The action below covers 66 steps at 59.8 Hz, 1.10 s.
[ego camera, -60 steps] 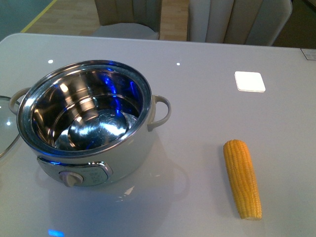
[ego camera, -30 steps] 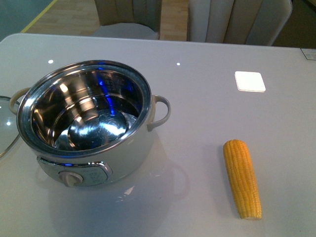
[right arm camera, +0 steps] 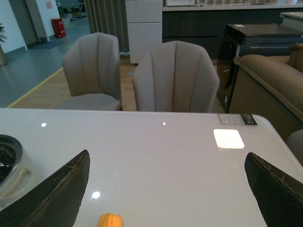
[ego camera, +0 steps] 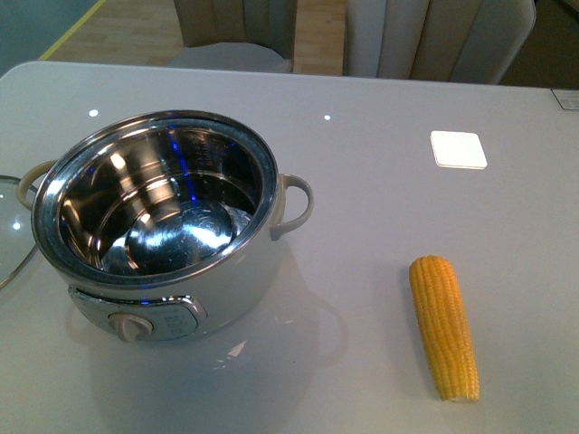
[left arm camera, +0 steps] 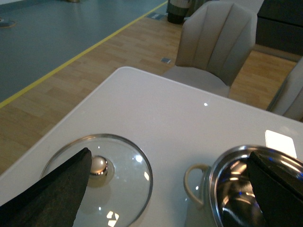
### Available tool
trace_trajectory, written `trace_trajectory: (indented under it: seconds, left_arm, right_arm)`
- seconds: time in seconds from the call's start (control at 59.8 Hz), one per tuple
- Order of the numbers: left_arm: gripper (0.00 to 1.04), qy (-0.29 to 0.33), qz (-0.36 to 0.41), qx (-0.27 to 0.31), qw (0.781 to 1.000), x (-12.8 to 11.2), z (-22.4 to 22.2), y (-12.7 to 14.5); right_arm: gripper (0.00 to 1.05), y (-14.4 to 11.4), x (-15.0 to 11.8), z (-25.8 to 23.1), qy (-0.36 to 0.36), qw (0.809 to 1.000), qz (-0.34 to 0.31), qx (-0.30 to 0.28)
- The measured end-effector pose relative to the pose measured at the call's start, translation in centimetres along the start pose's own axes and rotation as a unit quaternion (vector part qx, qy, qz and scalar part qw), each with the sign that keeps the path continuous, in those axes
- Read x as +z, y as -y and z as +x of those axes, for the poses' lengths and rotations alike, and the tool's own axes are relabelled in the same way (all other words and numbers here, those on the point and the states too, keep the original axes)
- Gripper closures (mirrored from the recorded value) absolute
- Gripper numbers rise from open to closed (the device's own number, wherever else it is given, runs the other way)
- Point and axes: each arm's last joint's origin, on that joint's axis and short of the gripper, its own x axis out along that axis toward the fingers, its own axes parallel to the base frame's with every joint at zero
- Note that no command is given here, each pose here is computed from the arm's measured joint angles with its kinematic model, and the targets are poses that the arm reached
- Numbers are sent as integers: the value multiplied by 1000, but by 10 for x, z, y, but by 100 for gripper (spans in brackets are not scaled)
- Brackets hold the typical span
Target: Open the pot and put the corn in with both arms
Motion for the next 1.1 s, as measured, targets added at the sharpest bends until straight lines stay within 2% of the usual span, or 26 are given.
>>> trace_trajectory:
  seconds: [0.318, 0.384, 0.435, 0.485, 0.819, 1.103]
  left_arm:
    - [9, -42, -22, -4, 999, -29, -15, 1]
    - [21, 30, 16, -61, 998, -26, -14, 4]
    - [30, 99, 43, -76, 991, -13, -17, 8]
    - [39, 129, 57, -81, 987, -7, -22, 11]
    - [99, 117, 67, -71, 988, -12, -40, 27]
    - [102, 118, 70, -80, 987, -13, -47, 29]
  right_arm:
    - [9, 0, 0, 0, 0, 1000, 0, 0]
    - [9, 0, 0, 0, 0, 1000, 0, 0]
    - [9, 0, 0, 0, 1, 1000, 0, 0]
    - [9, 0, 0, 0, -1, 1000, 0, 0]
    - [9, 0, 0, 0, 0, 1000, 0, 0]
    - [9, 0, 0, 0, 0, 1000, 0, 0]
